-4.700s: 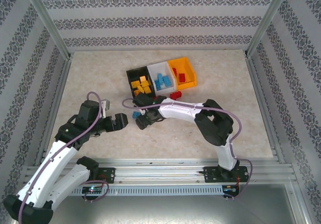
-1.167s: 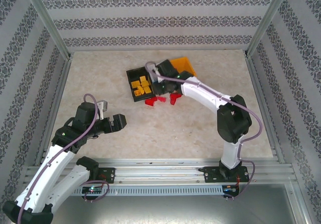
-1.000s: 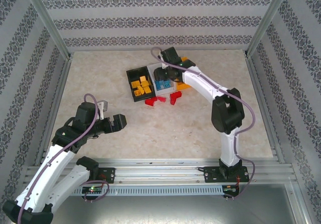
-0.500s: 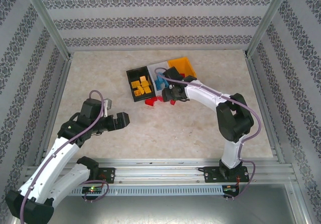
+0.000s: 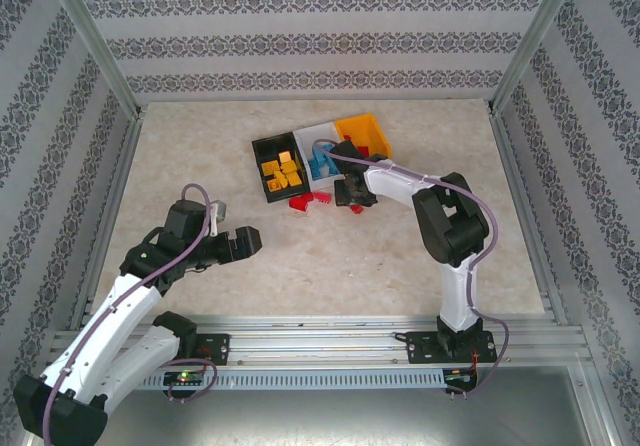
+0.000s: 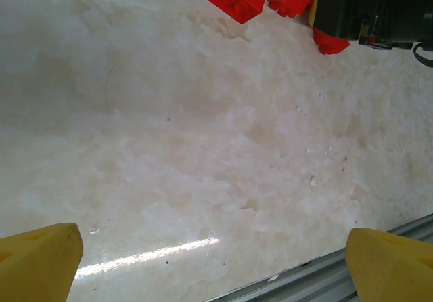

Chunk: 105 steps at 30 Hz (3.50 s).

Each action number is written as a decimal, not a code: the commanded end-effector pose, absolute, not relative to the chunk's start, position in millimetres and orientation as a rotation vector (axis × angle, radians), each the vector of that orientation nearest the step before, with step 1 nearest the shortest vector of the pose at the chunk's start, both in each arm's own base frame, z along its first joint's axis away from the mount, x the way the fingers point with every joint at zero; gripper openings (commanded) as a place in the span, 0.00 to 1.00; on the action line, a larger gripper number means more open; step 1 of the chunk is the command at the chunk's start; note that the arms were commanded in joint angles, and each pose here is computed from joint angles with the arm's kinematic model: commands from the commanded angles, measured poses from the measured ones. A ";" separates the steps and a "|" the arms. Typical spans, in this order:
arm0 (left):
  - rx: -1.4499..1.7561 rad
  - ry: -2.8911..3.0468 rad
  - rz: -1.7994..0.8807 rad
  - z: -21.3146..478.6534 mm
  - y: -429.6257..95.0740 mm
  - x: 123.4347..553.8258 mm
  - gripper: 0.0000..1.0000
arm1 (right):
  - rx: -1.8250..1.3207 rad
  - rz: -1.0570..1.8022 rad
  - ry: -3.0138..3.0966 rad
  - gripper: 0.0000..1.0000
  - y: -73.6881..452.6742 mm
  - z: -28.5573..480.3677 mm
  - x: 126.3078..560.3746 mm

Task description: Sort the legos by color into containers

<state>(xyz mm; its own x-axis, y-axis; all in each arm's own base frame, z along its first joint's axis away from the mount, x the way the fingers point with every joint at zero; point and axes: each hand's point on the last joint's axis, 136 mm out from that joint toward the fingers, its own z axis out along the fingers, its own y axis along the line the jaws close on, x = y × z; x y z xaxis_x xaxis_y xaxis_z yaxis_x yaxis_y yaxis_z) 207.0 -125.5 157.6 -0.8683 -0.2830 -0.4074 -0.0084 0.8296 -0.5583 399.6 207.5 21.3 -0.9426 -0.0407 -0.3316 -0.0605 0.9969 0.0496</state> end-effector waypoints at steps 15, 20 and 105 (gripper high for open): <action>-0.238 2.530 -0.862 143.7 -146.4 223.8 1.00 | -0.019 0.164 2.676 0.22 178.9 90.1 378.7; -0.177 2.582 -0.869 127.5 -172.1 224.3 1.00 | 0.005 0.158 2.610 0.23 159.0 125.5 416.0; -0.106 2.657 -0.848 91.6 -199.7 242.1 1.00 | 0.083 0.435 2.516 0.82 148.2 136.7 390.6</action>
